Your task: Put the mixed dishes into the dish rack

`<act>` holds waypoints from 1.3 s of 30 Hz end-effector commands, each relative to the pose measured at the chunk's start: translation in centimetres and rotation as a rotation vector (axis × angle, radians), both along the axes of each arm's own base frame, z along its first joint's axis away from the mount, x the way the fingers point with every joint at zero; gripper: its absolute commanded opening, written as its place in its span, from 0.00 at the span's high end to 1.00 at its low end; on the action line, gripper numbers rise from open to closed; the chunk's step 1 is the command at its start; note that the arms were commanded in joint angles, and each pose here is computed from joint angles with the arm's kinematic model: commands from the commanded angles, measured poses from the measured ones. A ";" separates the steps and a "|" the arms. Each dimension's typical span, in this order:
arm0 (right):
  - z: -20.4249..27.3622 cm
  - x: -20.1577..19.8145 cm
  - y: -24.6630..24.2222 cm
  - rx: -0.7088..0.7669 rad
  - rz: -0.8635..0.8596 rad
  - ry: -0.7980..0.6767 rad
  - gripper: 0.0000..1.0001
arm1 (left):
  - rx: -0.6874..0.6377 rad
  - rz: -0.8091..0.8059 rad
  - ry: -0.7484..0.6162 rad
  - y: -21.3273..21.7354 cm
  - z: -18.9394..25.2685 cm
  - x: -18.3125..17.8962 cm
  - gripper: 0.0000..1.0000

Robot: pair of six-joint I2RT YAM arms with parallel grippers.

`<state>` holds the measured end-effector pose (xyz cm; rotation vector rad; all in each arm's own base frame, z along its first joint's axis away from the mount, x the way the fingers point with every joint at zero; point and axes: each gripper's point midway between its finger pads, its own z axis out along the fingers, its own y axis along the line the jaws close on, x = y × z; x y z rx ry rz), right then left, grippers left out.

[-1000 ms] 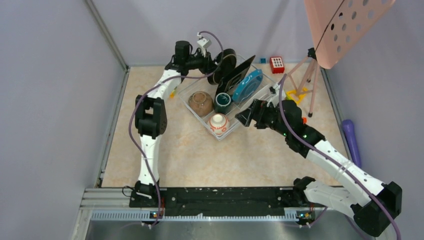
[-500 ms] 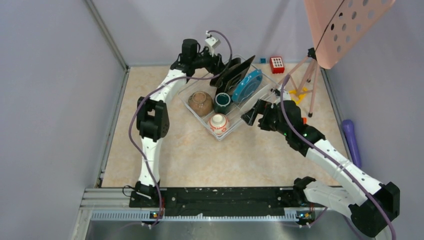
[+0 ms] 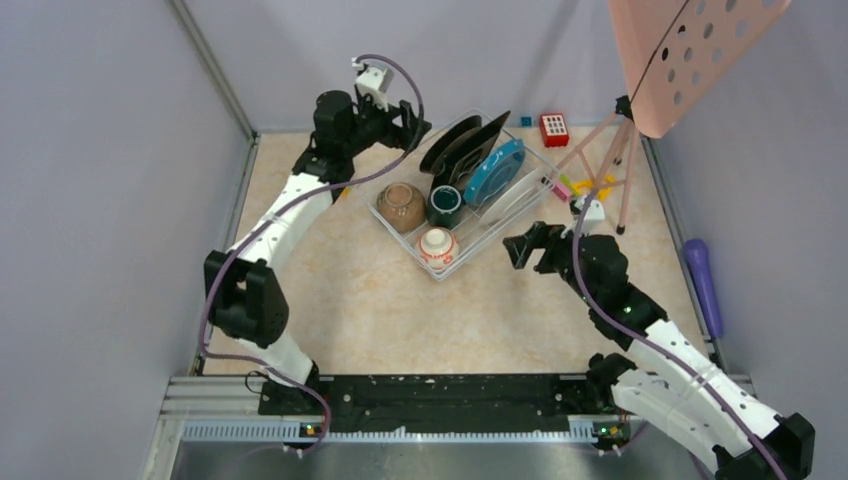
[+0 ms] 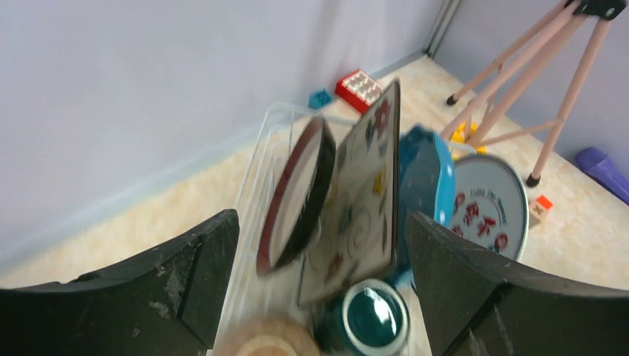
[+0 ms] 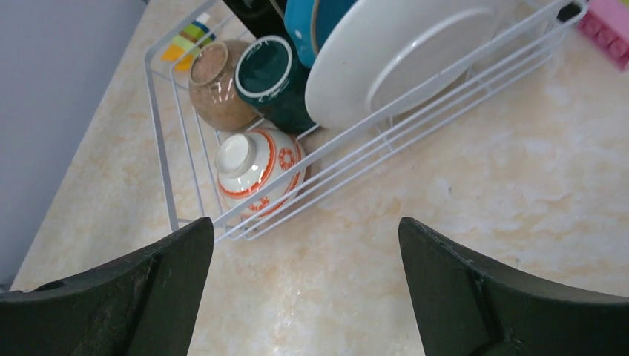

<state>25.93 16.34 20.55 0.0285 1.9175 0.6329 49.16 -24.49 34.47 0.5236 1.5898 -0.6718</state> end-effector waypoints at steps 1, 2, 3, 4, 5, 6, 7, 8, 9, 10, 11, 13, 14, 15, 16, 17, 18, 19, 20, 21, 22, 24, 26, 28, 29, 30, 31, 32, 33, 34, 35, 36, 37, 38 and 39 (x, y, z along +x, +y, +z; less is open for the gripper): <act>3.2 1.4 -2.4 -0.030 -0.091 -0.258 0.06 | -0.103 0.179 0.014 4.0 0.7 -4.3 0.13; 2.9 1.4 -2.7 -0.022 -0.111 -0.276 0.06 | -0.123 0.219 0.016 5.1 0.2 -5.6 0.13; 2.5 1.4 -3.0 -0.024 -0.120 -0.306 0.05 | -0.128 0.261 0.017 6.2 -0.8 -6.9 0.13; 2.1 1.4 -3.5 -0.032 -0.136 -0.336 0.05 | -0.125 0.307 0.021 7.5 -1.8 -8.1 0.13; 1.1 1.4 -4.0 -0.049 -0.156 -0.355 0.04 | -0.109 0.386 0.022 9.2 -2.9 -9.0 0.13; 0.7 1.4 -4.7 -0.071 -0.178 -0.389 0.02 | -0.081 0.467 0.032 11.1 -4.2 -9.9 0.13; 0.2 1.5 -5.5 -0.090 -0.214 -0.420 0.01 | -0.047 0.562 0.047 13.2 -5.5 -10.7 0.13; -0.3 1.7 -6.5 -0.100 -0.270 -0.447 0.01 | -0.026 0.659 0.069 15.3 -6.9 -11.7 0.12; -0.9 1.8 -7.3 -0.108 -0.314 -0.469 0.02 | -0.021 0.748 0.083 17.1 -7.9 -12.8 0.11; -0.8 1.8 -8.1 -0.126 -0.347 -0.510 0.03 | 0.018 0.808 0.098 18.6 -10.3 -13.9 0.09; -1.0 1.9 -8.6 -0.165 -0.366 -0.535 0.04 | 0.038 0.847 0.082 19.8 -11.6 -14.9 0.09; -1.4 2.6 -9.2 -0.245 -0.391 -0.535 0.03 | 0.053 0.920 0.040 21.8 -13.7 -16.5 0.07; -1.9 3.1 -9.6 -0.310 -0.398 -0.522 0.03 | 0.060 0.965 0.018 22.9 -14.9 -17.3 0.07; -2.3 3.5 -10.2 -0.352 -0.413 -0.507 0.03 | 0.071 1.000 -0.019 23.9 -15.5 -17.9 0.07; -2.7 4.0 -10.8 -0.371 -0.422 -0.504 0.02 | 0.083 1.043 -0.043 24.9 -16.2 -18.5 0.05; -3.3 4.4 -11.4 -0.385 -0.422 -0.494 0.03 | 0.095 1.090 -0.064 26.0 -16.7 -19.0 0.04; -3.8 4.7 -11.9 -0.385 -0.425 -0.478 0.03 | 0.105 1.124 -0.077 26.9 -17.5 -19.3 0.04; -4.2 5.0 -12.6 -0.394 -0.425 -0.468 0.03 | 0.089 1.140 -0.098 27.4 -17.9 -19.3 0.03; -4.6 5.2 -13.0 -0.409 -0.420 -0.457 0.04 | 0.113 1.140 -0.111 27.8 -18.5 -19.3 0.03; -5.2 5.4 -13.5 -0.431 -0.426 -0.439 0.04 | 0.104 1.127 -0.121 27.9 -19.0 -19.1 0.04; -5.7 5.6 -13.8 -0.443 -0.437 -0.426 0.04 | 0.095 1.132 -0.126 28.3 -19.5 -18.9 0.04; -6.3 5.9 -14.6 -0.418 -0.468 -0.427 0.04 | 0.083 1.150 -0.128 29.3 -20.1 -18.2 0.04; -6.9 7.0 -15.2 -0.417 -0.492 -0.401 0.04 | 0.063 1.147 -0.135 29.5 -20.3 -17.1 0.06; -8.0 8.1 -14.7 -0.500 -0.434 -0.364 0.07 | 0.055 1.101 -0.147 28.7 -19.9 -15.5 0.07; -7.9 8.3 -14.9 -0.529 -0.436 -0.396 0.08 | 0.046 1.083 -0.136 28.3 -20.1 -14.7 0.08; -8.0 8.2 -15.7 -0.534 -0.480 -0.405 0.08 | 0.056 1.072 -0.128 28.4 -20.4 -14.0 0.08; -8.3 8.1 -16.5 -0.520 -0.526 -0.406 0.07 | 0.059 1.070 -0.112 28.7 -21.0 -13.5 0.08; -7.9 8.1 -16.8 -0.489 -0.545 -0.441 0.07 | 0.042 1.068 -0.080 29.3 -22.1 -13.1 0.07; -8.2 7.9 -17.4 -0.460 -0.564 -0.438 0.06 | 0.025 1.033 -0.081 29.7 -22.5 -12.7 0.08; -8.5 8.0 -18.1 -0.458 -0.595 -0.427 0.06 | 0.014 0.963 -0.100 29.2 -22.2 -12.2 0.09; -8.9 8.3 -18.0 -0.458 -0.585 -0.399 0.04 | 0.037 0.898 -0.022 28.3 -23.5 -12.1 0.10; -9.6 8.7 -17.9 -0.468 -0.574 -0.352 0.04 | 0.066 0.876 0.036 28.1 -24.0 -11.5 0.13; -9.8 9.4 -18.1 -0.475 -0.579 -0.330 0.04 | 0.084 0.863 0.075 27.9 -24.4 -10.8 0.16; -9.7 9.8 -18.3 -0.468 -0.579 -0.329 0.07 | 0.104 0.852 0.059 27.9 -24.1 -10.2 0.15; -10.0 9.8 -18.4 -0.468 -0.576 -0.315 0.08 | 0.095 0.847 0.039 27.8 -23.8 -10.3 0.13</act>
